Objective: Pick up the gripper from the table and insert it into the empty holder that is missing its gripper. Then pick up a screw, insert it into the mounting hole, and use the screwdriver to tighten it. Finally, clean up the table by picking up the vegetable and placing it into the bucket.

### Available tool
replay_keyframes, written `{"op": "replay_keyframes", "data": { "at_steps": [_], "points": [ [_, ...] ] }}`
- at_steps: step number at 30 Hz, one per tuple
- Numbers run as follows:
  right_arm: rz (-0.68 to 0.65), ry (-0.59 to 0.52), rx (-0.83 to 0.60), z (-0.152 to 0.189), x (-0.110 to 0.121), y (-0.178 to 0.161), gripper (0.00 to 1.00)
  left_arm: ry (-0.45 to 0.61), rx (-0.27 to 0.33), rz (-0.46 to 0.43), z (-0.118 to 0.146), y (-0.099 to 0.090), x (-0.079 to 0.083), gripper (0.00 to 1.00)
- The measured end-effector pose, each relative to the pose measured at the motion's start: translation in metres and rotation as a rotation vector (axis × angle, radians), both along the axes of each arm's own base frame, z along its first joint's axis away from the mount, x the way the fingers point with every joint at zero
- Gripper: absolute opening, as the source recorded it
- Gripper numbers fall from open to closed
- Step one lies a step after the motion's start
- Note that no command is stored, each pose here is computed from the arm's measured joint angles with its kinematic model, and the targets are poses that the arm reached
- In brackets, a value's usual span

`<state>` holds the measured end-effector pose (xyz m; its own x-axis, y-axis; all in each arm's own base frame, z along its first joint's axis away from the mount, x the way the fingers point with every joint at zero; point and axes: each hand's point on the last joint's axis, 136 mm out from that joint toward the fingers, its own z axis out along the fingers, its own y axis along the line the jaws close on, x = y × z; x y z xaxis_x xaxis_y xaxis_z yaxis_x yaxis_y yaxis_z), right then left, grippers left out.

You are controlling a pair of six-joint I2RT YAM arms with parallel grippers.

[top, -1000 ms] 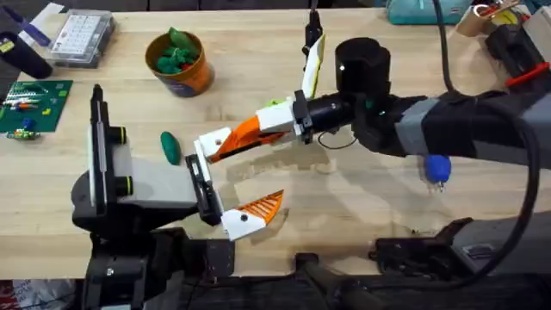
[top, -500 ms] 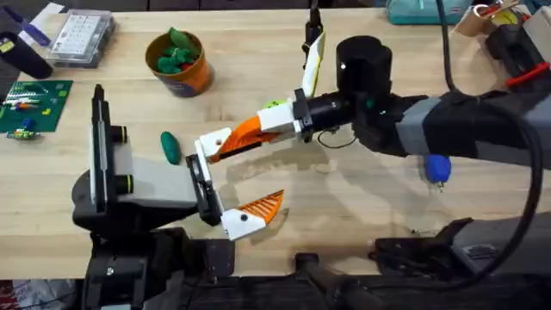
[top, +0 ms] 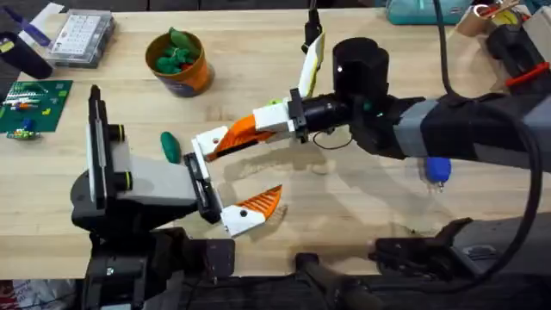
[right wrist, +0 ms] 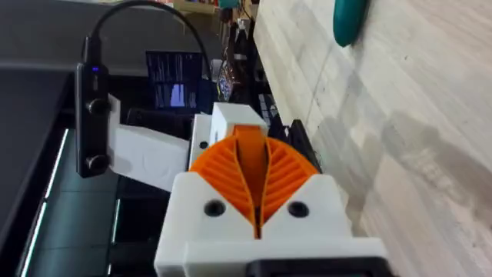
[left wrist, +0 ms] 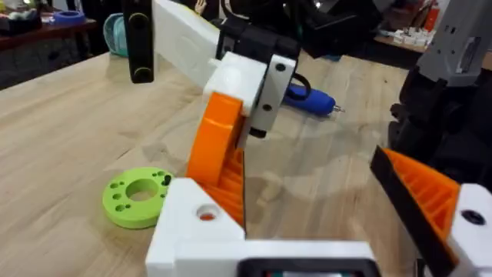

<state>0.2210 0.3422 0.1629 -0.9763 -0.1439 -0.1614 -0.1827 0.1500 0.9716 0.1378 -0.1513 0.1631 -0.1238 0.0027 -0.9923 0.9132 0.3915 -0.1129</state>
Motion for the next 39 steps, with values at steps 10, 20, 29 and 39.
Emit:
{"op": "replay_keyframes", "data": {
  "at_steps": [10, 20, 29, 39],
  "points": [
    [-0.012, 0.017, -0.011, -0.002, 0.0, 0.001, 0.189, -0.002, 0.001, 0.002, 0.0, 0.0, 0.0, 0.987],
    [-0.017, 0.016, -0.013, -0.002, 0.001, 0.001, 0.228, -0.005, 0.002, -0.001, 0.0, 0.0, 0.0, 0.987],
    [-0.019, 0.026, -0.018, -0.004, 0.001, 0.001, 0.335, -0.015, 0.005, -0.012, 0.0, -0.001, -0.002, 0.987],
    [-0.07, 0.044, -0.033, -0.008, 0.015, -0.008, 0.681, -0.045, 0.008, -0.073, 0.001, -0.005, -0.011, 0.987]
  ]
}}
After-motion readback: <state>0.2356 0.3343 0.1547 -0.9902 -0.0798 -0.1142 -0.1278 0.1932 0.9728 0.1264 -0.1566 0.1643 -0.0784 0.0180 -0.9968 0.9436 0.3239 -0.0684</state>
